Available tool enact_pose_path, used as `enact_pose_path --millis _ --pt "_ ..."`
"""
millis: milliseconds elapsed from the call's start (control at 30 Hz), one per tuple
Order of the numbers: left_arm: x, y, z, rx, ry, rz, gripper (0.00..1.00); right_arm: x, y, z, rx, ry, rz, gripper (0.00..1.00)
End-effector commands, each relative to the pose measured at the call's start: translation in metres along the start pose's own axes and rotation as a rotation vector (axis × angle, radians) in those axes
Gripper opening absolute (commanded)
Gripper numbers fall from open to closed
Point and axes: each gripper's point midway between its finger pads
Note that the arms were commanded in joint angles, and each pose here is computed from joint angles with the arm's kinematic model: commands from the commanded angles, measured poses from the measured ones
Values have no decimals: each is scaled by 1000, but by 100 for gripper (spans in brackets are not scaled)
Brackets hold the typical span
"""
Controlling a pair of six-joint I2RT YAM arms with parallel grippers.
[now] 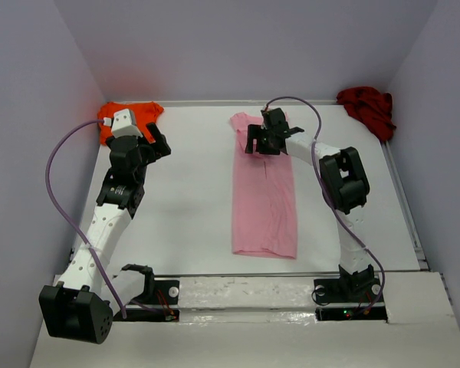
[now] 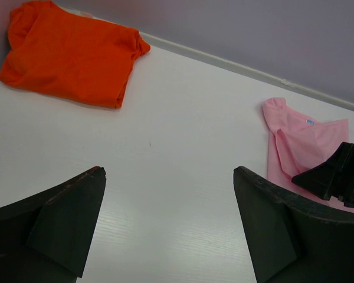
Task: Fold and stack the t-shirts
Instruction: Fold the tshirt
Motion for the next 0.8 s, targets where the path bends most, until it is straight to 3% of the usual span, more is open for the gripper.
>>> enact_pose_path --millis 0,300,767 --pt "-3 -30 -3 -26 17 -80 99 -12 -22 22 -13 -48 -50 82" --pt "-4 -31 -3 -27 16 -85 99 -21 -40 33 -28 -51 -72 82" --pt "-4 -32 -1 -30 13 -87 99 -3 6 61 -76 -66 1 82"
Point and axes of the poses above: each gripper's point midway between its finger pads, its own x axis out along the fingers, its own z axis along the line the jaws close on, y = z × x, and after that the axes turned 12 degrees about x, right-handed
